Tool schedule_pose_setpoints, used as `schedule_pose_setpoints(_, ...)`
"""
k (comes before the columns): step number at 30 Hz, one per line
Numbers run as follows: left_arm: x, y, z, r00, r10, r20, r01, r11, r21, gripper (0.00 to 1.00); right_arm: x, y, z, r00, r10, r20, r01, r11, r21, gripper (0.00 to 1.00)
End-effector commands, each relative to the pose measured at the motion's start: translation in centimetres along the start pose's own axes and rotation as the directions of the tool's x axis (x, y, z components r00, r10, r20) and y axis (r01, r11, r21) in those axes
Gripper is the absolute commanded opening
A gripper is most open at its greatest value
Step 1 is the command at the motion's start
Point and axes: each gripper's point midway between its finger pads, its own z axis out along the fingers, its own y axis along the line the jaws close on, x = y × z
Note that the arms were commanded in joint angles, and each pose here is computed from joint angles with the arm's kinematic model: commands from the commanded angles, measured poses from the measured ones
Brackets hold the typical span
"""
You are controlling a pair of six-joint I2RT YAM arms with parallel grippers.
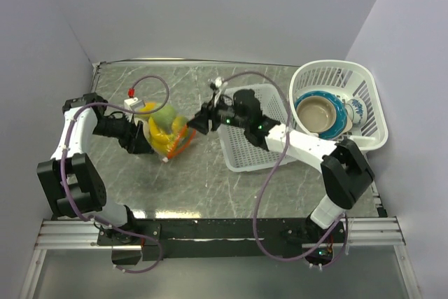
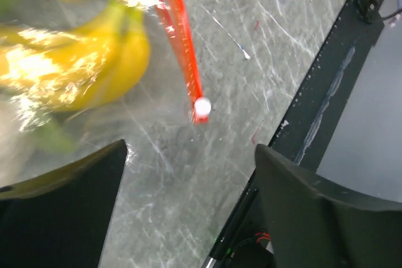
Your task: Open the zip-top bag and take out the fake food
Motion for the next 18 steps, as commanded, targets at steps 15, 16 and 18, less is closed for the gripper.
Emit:
schedule_pose_setpoints(15,-7.9,16.2,-3.8,0.959,-0.08,0.271,0.22,0.814,-0.537,0.68,7.3,0.4,-1.9,0.999,0.025,-0.034,-0.016,0.97,0.244,0.52)
schedule_pose_setpoints(16,-7.8,16.5,-3.4,0.958,-0.097,0.269,0.231,0.816,-0.53,0.68,8.1,-0.2,-1.3,0.998,0.031,-0.056,-0.016,0.965,0.261,0.52)
schedule_pose_setpoints(18,-7.7,17.6,-2.7,0.955,-0.129,0.267,0.256,0.813,-0.523,0.67,7.5,-0.6,-0.1,0.997,0.047,-0.054,-0.03,0.96,0.279,0.52)
